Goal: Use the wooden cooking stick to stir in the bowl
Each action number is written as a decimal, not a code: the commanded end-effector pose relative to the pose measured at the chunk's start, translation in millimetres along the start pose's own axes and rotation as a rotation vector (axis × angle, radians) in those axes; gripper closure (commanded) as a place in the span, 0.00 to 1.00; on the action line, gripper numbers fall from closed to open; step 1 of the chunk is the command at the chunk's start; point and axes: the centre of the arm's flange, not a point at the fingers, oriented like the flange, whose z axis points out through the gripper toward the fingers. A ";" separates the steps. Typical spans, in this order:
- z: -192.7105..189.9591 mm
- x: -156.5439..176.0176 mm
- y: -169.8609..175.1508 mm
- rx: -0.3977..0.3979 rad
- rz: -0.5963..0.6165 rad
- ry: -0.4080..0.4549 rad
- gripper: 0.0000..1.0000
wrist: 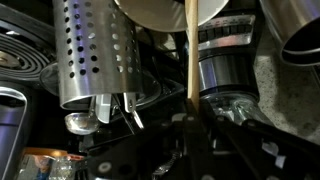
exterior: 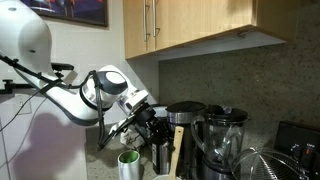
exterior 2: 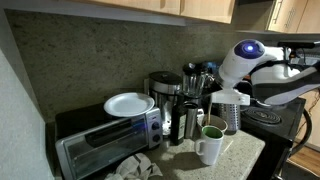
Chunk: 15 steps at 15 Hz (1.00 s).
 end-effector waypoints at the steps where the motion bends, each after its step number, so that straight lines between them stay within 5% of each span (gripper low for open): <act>1: -4.6 11.5 0.2 -0.105 -0.089 0.003 0.94; 4: -3.6 15.1 1.6 -0.152 -0.110 0.059 0.94; 9: -6.4 11.5 2.0 -0.097 -0.022 0.124 0.94; 15: -13.5 6.3 -1.0 -0.013 0.123 0.050 0.94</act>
